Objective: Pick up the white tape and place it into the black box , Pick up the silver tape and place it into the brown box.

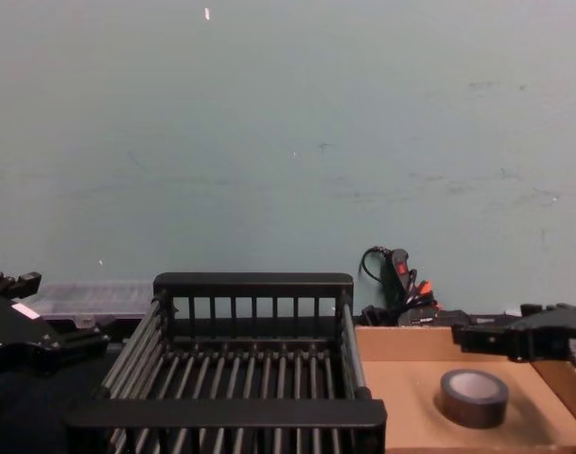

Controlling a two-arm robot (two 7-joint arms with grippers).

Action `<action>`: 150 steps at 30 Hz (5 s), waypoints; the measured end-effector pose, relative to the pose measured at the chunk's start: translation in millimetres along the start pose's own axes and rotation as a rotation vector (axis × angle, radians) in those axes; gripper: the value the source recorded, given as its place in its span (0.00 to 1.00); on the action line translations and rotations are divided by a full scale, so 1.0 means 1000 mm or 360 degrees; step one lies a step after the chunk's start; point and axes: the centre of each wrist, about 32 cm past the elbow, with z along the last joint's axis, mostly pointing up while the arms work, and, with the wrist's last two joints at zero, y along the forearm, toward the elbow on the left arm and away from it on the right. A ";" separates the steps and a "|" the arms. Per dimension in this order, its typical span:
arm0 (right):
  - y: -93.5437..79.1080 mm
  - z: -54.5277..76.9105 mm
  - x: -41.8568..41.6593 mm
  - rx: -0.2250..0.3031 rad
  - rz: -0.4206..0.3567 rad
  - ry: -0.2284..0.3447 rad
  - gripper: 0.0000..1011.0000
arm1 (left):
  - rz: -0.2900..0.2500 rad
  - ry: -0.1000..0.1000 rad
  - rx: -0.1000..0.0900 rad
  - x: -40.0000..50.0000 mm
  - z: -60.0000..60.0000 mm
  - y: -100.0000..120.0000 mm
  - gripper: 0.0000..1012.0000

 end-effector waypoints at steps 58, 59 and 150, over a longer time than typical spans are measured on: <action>-0.080 -0.058 -0.0497 -0.0222 0.0495 -0.0195 0.99 | 0.0000 0.0000 0.0000 0.0000 0.000 0.000 0.99; -0.080 -0.058 -0.0500 -0.0224 0.0496 -0.0193 0.99 | 0.0000 0.0000 0.0000 0.0000 0.000 0.000 0.99; -0.076 -0.063 -0.0574 -0.0254 0.0502 -0.0215 0.14 | 0.0000 0.0000 0.0000 0.0000 0.000 0.000 0.99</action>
